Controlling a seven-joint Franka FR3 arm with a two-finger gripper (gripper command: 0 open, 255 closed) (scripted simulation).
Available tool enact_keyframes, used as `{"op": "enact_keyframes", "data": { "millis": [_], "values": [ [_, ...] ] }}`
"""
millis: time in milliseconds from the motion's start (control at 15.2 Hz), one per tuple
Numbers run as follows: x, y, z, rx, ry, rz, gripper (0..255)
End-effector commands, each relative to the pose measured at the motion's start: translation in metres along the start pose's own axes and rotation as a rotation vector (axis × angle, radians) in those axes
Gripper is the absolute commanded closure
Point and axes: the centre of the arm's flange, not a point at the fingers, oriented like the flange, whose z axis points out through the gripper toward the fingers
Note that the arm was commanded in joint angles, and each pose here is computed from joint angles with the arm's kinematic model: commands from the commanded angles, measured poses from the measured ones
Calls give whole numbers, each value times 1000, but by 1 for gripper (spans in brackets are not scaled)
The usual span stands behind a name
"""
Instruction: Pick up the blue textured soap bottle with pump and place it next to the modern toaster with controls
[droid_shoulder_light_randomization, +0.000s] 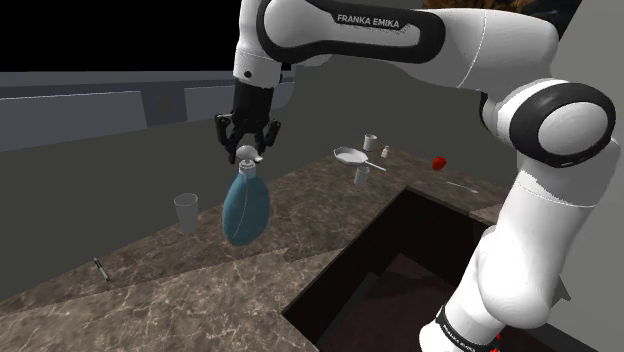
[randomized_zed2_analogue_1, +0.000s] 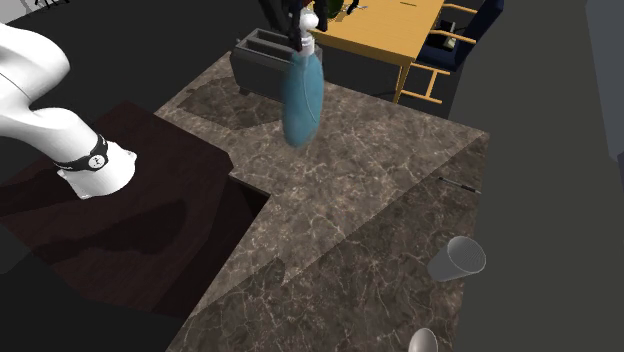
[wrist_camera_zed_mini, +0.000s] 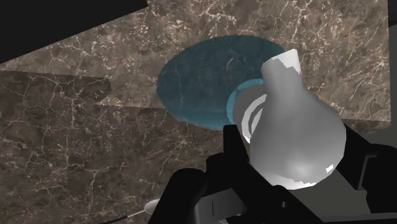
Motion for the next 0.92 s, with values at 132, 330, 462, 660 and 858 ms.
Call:
{"op": "enact_keyframes", "data": {
  "millis": [132,330,462,660,858],
  "values": [
    [-56,-3,-6,0,1,1,255],
    [-96,-8,-9,0,1,1,255],
    [-122,-11,-11,0,1,1,255],
    [-161,-15,-15,0,1,1,255],
    [-200,-19,-18,0,1,1,255]
  ]
}}
